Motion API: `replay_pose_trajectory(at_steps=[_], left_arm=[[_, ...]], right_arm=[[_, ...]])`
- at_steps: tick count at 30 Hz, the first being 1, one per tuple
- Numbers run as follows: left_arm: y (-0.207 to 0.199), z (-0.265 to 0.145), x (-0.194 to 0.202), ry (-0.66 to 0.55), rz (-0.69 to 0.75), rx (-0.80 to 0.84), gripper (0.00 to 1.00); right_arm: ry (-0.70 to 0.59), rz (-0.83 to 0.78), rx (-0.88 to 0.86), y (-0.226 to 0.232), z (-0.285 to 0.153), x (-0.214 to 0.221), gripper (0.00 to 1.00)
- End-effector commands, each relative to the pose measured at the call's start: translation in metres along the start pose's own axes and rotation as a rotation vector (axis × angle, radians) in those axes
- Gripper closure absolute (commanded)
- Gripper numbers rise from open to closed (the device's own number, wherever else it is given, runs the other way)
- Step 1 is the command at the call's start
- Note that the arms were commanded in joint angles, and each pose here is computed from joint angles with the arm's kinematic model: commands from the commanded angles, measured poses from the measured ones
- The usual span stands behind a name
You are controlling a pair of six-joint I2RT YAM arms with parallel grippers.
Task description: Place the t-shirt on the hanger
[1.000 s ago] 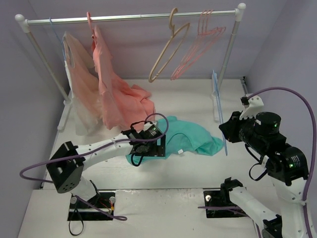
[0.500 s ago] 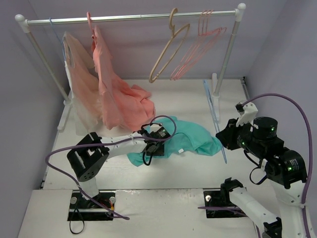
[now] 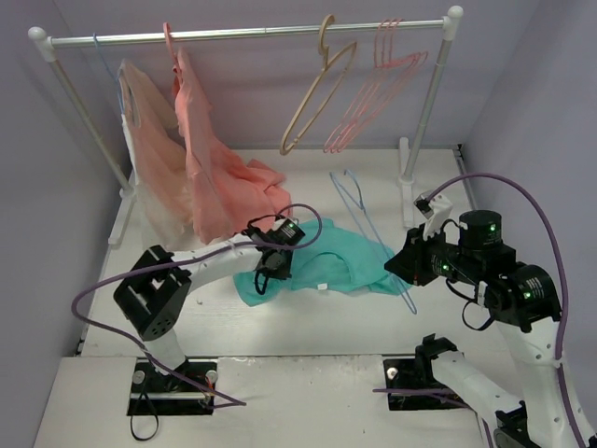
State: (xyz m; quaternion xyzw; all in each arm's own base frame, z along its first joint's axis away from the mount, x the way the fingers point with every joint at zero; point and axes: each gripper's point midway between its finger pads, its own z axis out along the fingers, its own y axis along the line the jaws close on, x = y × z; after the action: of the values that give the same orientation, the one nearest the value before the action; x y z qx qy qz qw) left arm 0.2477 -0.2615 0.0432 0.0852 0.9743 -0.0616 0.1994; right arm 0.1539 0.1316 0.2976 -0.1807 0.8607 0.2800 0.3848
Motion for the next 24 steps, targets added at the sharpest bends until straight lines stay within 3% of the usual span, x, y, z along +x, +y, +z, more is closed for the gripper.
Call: replay_pose_trajectory(at_steps=[1, 5, 6, 7, 9, 10, 11, 19, 24], left_arm=[[0.024, -0.043, -0.038, -0.063, 0.108, 0.074, 1.00], [0.050, -0.059, -0.052, -0.068, 0.182, 0.064, 1.00], [0.055, -0.060, -0.055, -0.066, 0.184, 0.049, 0.96], [0.063, -0.061, -0.059, -0.071, 0.191, 0.020, 0.83], [0.074, -0.063, -0.067, -0.082, 0.145, 0.013, 0.73], [0.073, -0.066, -0.070, -0.090, 0.110, 0.021, 0.55], [0.072, -0.068, -0.071, -0.097, 0.094, 0.025, 0.50], [0.057, -0.084, -0.052, -0.186, -0.184, 0.084, 0.45], [0.028, -0.079, -0.024, -0.245, -0.150, 0.066, 0.45]], right_arm=[[0.010, -0.044, -0.156, 0.021, 0.012, -0.004, 1.00], [0.036, -0.032, -0.206, 0.027, 0.019, -0.001, 1.00], [0.046, -0.030, -0.214, 0.027, 0.021, 0.000, 1.00], [0.061, -0.026, -0.223, 0.028, 0.024, 0.004, 1.00], [0.079, -0.024, -0.238, 0.030, 0.027, 0.006, 1.00], [0.091, -0.022, -0.244, 0.031, 0.028, 0.009, 1.00], [0.098, -0.016, -0.248, 0.031, 0.029, 0.010, 1.00], [0.099, 0.000, -0.241, 0.029, 0.035, 0.009, 1.00], [0.108, 0.013, -0.244, 0.029, 0.038, 0.010, 1.00]])
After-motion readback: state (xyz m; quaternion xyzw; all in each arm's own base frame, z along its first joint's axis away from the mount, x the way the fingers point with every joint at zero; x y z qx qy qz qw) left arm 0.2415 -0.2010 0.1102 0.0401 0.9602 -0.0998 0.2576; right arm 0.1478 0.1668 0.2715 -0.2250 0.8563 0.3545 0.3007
